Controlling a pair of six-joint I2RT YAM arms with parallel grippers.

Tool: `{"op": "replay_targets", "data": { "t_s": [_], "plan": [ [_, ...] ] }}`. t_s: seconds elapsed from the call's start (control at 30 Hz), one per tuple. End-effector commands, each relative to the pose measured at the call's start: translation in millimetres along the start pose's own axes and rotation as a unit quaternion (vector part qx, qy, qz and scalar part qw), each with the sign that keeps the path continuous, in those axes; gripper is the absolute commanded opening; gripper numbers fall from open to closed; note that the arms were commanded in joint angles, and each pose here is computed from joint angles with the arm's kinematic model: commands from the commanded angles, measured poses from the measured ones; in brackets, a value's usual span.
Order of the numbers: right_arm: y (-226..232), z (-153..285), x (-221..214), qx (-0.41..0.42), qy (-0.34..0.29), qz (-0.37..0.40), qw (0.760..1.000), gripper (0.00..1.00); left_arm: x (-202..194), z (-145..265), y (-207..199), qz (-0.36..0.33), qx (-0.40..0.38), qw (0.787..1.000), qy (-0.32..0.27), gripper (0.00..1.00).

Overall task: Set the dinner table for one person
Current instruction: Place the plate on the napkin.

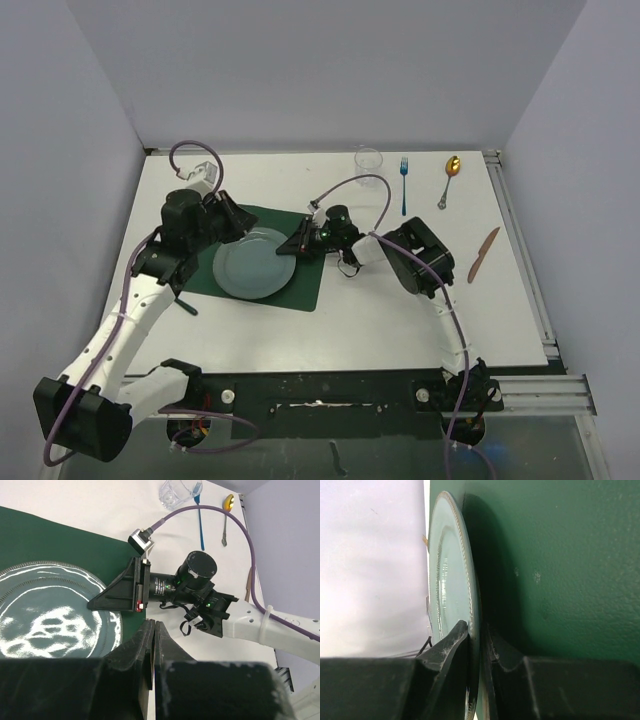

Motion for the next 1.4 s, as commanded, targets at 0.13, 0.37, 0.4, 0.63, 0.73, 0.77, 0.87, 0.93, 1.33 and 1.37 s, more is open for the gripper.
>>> {"op": "replay_targets", "data": {
  "t_s": [0.13,0.37,0.4,0.63,0.73,0.77,0.87,0.93,1.33,1.37],
  "plan": [
    [79,-16,38,0.106,-0.021,0.073,0.991,0.00,2,11,8,-0.012,0.008,1.000,-0.006,0.00],
    [75,-22,39,0.100,-0.029,0.072,0.992,0.00,-1,11,13,-0.010,0.011,1.000,-0.004,0.00],
    [72,-23,38,0.096,-0.029,0.071,0.992,0.00,-1,11,13,-0.010,0.011,1.000,-0.004,0.00],
    [58,-39,30,0.076,-0.025,0.070,0.994,0.00,2,16,16,-0.010,0.014,1.000,-0.011,0.00],
    [55,-47,28,0.074,-0.022,0.068,0.995,0.00,3,19,17,-0.011,0.015,1.000,-0.014,0.00],
    [54,-50,27,0.073,-0.019,0.067,0.995,0.00,4,20,17,-0.011,0.016,1.000,-0.015,0.00],
    [53,-56,24,0.072,-0.014,0.070,0.995,0.00,5,22,17,-0.014,0.017,1.000,-0.017,0.00],
    [52,-56,21,0.069,-0.010,0.072,0.995,0.00,6,23,18,-0.015,0.018,1.000,-0.018,0.00],
    [55,-29,22,-0.017,0.003,0.144,0.989,0.30,-2,16,19,-0.003,0.002,1.000,-0.004,0.00],
    [57,-26,25,-0.027,0.002,0.154,0.988,0.31,-3,15,18,-0.001,-0.002,1.000,-0.002,0.00]
  ]
}}
Point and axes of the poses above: each gripper's point midway between its finger pads, its own z axis back along the fingers, its own y axis along the line the jaws close on, x = y × z, the point moved 2 cm from there along z, back along the fingers, and after that the axes turned 13 degrees about z, right-handed, at the moved point
